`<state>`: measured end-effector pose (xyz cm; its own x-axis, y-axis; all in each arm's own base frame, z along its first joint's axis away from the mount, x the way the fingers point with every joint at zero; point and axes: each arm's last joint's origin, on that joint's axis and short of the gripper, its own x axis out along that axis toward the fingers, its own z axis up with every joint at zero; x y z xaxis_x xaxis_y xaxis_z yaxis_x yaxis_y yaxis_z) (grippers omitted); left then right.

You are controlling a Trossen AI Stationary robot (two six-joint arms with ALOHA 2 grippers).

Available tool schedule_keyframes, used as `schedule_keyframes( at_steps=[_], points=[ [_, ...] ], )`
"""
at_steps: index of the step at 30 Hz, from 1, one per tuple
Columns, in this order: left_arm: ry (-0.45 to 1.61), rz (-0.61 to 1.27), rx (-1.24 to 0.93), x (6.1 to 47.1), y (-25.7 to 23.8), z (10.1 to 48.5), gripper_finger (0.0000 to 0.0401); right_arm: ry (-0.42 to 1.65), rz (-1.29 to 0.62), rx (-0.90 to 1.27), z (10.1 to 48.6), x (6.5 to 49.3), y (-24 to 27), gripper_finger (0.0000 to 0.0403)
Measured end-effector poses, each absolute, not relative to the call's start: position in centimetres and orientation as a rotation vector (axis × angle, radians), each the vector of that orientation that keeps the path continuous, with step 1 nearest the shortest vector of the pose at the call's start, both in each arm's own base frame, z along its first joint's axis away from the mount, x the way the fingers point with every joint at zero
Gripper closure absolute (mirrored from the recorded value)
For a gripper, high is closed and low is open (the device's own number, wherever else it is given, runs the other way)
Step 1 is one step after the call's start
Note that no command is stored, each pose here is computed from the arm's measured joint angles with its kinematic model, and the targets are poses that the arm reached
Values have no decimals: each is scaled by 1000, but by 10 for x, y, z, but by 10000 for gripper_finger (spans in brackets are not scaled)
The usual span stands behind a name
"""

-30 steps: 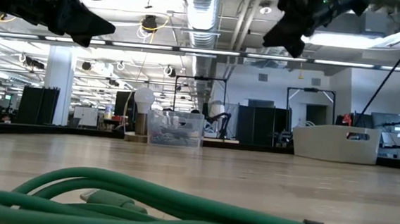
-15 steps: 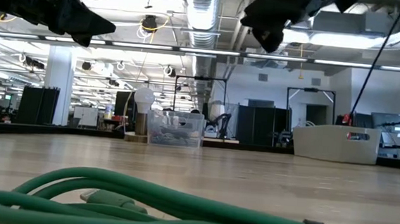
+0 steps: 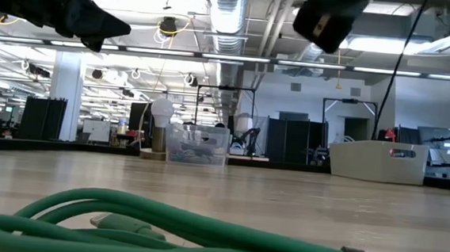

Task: Pick & Place USB Port
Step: Put the green charger cable into the white bin

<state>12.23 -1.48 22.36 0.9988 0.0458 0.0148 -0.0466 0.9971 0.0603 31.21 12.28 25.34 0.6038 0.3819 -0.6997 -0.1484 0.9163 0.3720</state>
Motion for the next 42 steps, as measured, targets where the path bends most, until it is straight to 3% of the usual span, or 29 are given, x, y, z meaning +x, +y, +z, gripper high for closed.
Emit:
schedule_keyframes(
  at_steps=[6, 11, 22, 27, 35, 42],
  points=[
    [-16, 45, 14, 122, -15, 224, 389, 914, 272, 242, 274, 316, 167, 398],
    [-16, 38, 14, 122, -15, 224, 389, 922, 152, 197, 287, 315, 195, 396],
    [-15, 36, -34, 123, -15, 224, 389, 1044, 48, 255, 250, 326, 239, 400],
    [-16, 37, -38, 123, -15, 224, 389, 1134, 92, 365, 238, 334, 252, 400],
    [-6, 36, -60, 124, -15, 223, 389, 1275, 59, 547, 210, 342, 267, 363],
    [36, 37, -58, 129, -16, 218, 389, 1269, 69, 563, 184, 350, 280, 320]
  ],
)
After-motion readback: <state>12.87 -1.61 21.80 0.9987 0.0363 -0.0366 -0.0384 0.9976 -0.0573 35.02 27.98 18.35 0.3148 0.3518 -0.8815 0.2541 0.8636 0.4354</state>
